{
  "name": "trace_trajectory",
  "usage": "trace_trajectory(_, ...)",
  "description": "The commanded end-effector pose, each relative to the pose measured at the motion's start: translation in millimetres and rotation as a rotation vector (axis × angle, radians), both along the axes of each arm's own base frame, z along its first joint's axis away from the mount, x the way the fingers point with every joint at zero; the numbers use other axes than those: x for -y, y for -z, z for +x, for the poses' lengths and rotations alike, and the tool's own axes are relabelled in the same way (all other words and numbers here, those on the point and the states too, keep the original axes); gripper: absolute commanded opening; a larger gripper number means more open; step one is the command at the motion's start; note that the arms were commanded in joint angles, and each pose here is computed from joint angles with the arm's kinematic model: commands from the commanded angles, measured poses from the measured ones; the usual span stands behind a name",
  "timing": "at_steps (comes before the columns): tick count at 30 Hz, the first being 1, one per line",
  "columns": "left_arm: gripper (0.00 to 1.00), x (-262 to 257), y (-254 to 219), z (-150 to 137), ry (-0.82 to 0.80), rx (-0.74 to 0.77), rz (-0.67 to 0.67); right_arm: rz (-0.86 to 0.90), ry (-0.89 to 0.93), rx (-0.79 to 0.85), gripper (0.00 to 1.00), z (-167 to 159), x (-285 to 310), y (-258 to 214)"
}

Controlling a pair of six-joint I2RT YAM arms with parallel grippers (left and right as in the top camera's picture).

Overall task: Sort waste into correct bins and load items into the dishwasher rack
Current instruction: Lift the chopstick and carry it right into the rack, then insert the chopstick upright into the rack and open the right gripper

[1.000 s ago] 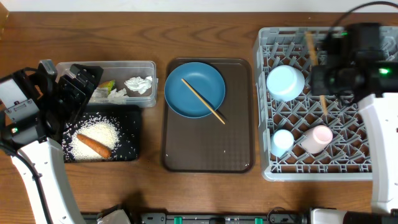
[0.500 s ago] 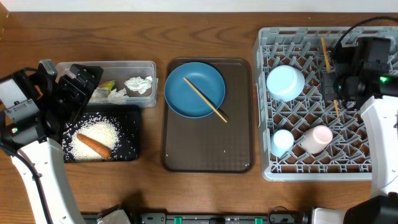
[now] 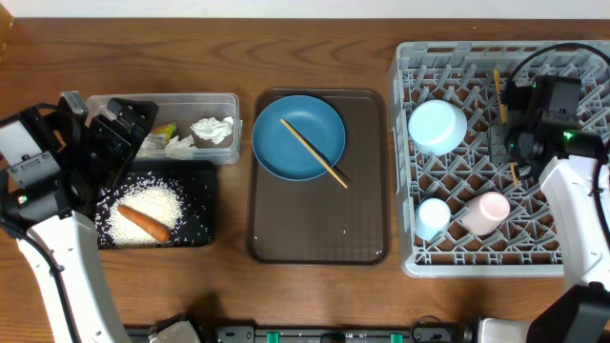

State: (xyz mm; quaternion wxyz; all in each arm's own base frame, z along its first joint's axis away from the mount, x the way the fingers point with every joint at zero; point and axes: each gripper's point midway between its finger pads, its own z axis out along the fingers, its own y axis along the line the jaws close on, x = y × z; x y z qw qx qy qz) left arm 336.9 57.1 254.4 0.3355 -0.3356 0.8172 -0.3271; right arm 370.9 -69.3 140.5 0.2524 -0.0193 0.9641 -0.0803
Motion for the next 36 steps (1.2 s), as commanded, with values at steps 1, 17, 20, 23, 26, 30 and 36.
trace_trajectory(1, 0.98, -1, -12, -1, -0.007, 0.026, 0.008, -0.013, 0.024, -0.005, 0.01, -1, 9, 3)
trace_trajectory(17, 0.98, -1, -12, -1, -0.008, 0.026, 0.008, 0.059, 0.058, -0.012, 0.01, 16, 18, 33)
trace_trajectory(20, 0.98, -1, -12, -1, -0.008, 0.026, 0.008, 0.075, 0.050, -0.016, 0.01, 20, 17, 41)
trace_trajectory(23, 0.98, -1, -12, -1, -0.008, 0.026, 0.008, 0.091, 0.041, -0.020, 0.03, 24, 14, 48)
trace_trajectory(26, 0.98, -1, -12, -1, -0.008, 0.026, 0.008, 0.092, 0.042, -0.026, 0.08, 25, 15, 52)
trace_trajectory(30, 0.98, -1, -12, -1, -0.008, 0.026, 0.008, 0.091, 0.042, -0.022, 0.16, 26, 15, 52)
trace_trajectory(36, 0.98, -1, -12, -1, -0.008, 0.026, 0.008, 0.092, 0.042, -0.023, 0.21, 26, 15, 52)
